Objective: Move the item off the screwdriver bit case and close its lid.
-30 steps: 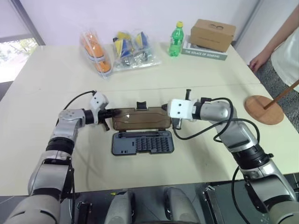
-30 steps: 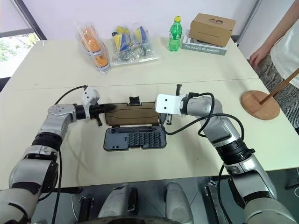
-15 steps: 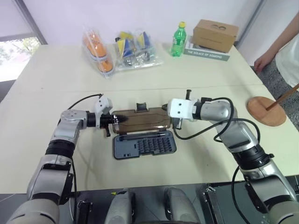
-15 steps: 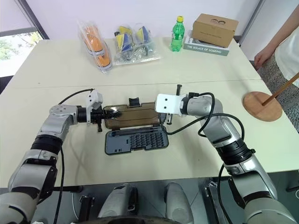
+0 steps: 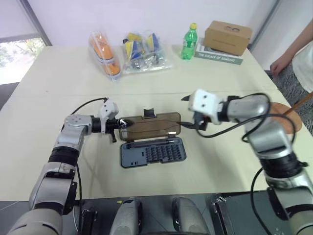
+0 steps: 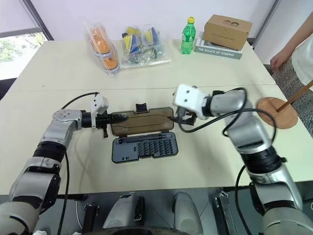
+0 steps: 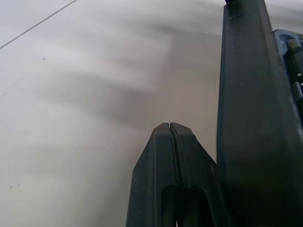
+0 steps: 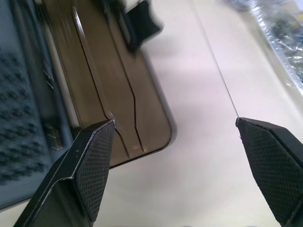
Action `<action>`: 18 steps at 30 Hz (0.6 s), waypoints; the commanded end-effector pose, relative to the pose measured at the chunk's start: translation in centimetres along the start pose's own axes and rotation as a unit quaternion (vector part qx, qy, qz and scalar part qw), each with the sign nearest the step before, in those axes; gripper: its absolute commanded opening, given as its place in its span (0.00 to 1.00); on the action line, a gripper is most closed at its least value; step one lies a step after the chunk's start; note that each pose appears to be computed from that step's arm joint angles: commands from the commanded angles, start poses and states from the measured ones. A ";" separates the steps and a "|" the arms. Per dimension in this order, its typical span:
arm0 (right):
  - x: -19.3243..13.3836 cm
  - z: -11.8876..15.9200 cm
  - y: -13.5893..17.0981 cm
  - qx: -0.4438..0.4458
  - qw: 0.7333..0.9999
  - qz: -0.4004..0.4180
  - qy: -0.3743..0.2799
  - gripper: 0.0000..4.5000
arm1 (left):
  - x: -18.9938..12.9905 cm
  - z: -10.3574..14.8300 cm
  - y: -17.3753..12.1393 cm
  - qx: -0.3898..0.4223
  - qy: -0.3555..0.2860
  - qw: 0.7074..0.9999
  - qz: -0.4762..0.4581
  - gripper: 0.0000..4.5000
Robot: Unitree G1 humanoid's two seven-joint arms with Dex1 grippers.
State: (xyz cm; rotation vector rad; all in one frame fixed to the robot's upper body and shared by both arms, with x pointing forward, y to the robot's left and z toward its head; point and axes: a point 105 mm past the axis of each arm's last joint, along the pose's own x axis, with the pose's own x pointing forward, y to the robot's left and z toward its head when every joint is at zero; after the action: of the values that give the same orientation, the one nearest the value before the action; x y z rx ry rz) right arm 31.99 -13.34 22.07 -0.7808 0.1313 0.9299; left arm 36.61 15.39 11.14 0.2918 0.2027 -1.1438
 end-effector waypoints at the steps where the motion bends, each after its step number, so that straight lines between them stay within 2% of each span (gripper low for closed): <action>1: -2.3 -0.3 -0.2 0.031 0.999 -0.022 0.003 0.94 | -0.6 2.3 -0.3 0.031 -0.027 0.999 -0.009 0.00; 8: -2.6 -2.6 0.6 0.075 0.995 -0.054 0.030 0.94 | -3.6 3.2 -2.8 0.023 -0.009 0.998 -0.051 0.00; 18: -2.0 -3.1 0.7 0.095 0.992 -0.082 0.021 0.94 | -6.0 3.2 -6.5 -0.015 0.019 0.996 -0.090 0.00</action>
State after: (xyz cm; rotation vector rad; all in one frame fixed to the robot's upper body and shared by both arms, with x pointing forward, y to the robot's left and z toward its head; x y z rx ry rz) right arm 31.06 -16.62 19.23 -0.6207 0.2397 0.7452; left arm 28.52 17.29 13.52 0.2629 0.3420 -1.3071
